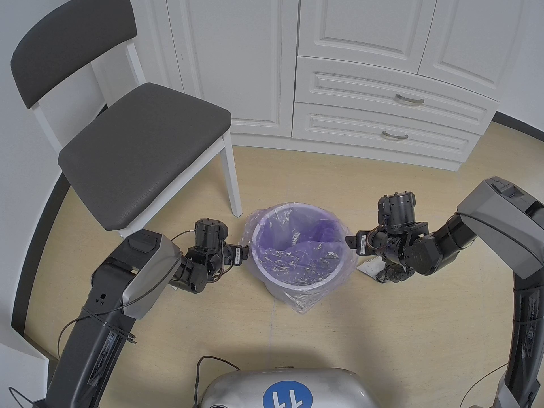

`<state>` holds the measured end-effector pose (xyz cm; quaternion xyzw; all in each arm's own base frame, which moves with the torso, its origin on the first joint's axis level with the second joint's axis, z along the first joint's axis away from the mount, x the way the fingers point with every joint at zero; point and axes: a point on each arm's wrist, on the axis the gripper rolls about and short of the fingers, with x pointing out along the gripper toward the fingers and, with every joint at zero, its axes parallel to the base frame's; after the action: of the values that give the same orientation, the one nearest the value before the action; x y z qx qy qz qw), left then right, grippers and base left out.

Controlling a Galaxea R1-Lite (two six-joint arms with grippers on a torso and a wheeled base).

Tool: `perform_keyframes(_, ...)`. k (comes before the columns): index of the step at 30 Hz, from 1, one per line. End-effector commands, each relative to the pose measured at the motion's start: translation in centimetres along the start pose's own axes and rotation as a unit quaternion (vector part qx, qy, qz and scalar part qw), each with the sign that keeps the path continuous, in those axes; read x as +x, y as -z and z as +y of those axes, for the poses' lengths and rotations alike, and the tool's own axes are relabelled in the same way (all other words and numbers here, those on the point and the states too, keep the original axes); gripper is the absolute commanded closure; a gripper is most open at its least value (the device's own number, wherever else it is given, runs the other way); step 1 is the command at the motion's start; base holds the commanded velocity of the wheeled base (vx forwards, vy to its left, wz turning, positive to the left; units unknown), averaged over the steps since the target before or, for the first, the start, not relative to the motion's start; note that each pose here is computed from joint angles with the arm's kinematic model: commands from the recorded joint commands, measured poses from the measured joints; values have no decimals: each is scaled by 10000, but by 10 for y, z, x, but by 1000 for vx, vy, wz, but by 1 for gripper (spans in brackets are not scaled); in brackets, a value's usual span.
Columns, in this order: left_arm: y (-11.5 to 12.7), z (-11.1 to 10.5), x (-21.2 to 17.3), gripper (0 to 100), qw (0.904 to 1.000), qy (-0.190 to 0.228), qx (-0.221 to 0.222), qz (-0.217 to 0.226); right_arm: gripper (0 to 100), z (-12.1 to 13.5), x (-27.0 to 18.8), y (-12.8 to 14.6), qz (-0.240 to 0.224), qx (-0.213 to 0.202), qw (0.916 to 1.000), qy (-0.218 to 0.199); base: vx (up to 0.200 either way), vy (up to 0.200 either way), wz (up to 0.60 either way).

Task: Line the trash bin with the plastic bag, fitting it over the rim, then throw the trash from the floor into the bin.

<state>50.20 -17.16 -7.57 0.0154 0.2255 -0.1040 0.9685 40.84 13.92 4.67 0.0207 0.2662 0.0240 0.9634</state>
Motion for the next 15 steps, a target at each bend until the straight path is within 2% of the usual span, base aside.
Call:
perform_keyframes(1,22,8,5,0,9992,-94,67,381,0,6,-3,5,66,-68,9999,-50,0,0,0)
perform_keyframes(6,19,9,1,0,9983,-101,119,557,0,12,-7,10,118,-125,9998,-109,0,0,0)
perform_keyframes(9,19,11,2,0,9962,-164,277,807,0,15,-9,12,150,-157,9997,-142,0,0,0)
perform_keyframes(15,20,14,4,0,9961,-305,272,779,0,17,-10,13,127,-159,9997,-152,0,0,0)
